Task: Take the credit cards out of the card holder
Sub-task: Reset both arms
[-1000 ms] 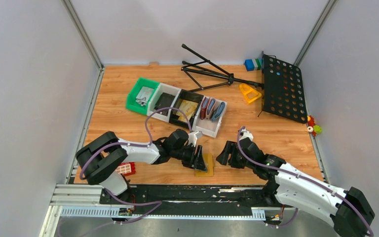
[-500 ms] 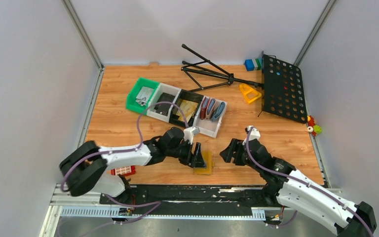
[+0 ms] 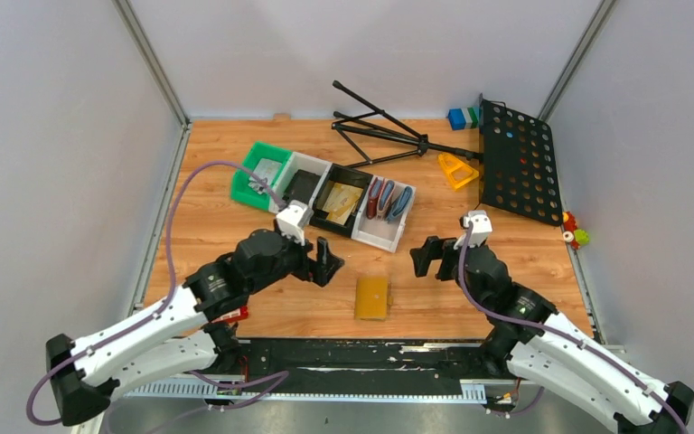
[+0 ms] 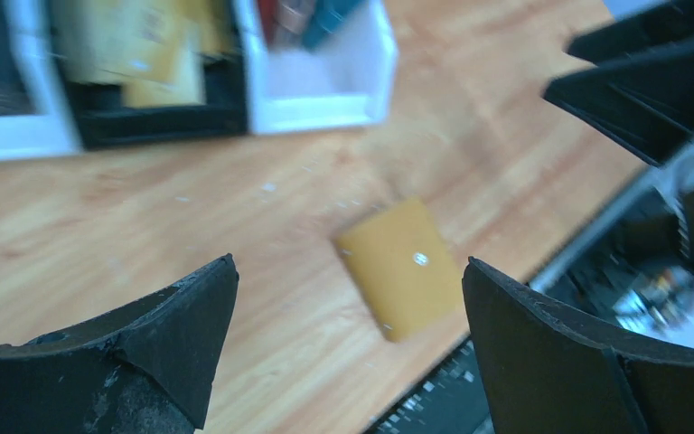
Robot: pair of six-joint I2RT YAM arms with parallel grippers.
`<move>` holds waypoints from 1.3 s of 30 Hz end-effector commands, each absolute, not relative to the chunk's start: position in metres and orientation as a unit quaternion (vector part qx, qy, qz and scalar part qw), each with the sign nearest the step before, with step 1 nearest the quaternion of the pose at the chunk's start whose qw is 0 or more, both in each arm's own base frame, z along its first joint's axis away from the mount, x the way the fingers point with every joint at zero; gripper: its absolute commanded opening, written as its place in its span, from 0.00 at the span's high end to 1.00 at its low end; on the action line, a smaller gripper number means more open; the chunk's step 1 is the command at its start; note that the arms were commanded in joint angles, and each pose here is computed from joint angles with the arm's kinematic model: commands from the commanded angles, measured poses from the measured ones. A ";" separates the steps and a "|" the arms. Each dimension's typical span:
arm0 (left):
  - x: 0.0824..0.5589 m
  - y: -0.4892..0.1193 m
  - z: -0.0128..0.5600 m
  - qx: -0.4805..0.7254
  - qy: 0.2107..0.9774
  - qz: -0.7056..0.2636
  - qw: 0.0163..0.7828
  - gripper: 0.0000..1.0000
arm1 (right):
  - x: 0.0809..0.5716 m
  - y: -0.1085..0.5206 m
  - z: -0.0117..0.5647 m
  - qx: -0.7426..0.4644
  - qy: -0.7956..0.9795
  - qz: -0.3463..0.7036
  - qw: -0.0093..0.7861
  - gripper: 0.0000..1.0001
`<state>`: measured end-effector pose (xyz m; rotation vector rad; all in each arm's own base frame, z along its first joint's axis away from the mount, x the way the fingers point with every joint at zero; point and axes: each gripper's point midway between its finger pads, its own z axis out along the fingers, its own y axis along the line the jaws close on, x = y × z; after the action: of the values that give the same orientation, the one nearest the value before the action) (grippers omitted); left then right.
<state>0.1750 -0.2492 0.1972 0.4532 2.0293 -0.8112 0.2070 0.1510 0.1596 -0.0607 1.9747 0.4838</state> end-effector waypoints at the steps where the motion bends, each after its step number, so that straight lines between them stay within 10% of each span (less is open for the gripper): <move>1: 0.207 -0.186 0.209 0.126 0.805 -0.194 0.547 0.00 | 0.235 0.135 0.194 -0.031 0.793 0.131 0.594 0.00; 22: 0.299 -0.017 0.159 -0.052 0.753 0.121 0.644 0.01 | 0.316 0.008 0.162 0.042 0.719 -0.016 0.693 0.02; 39: 0.338 0.013 0.127 -0.042 0.736 0.098 0.668 0.05 | 0.349 -0.025 0.122 0.036 0.740 -0.036 0.670 0.00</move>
<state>0.3110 0.0211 0.0932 -0.1116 1.7723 0.3223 0.3340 -0.0181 0.0976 0.0990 1.7624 -0.0956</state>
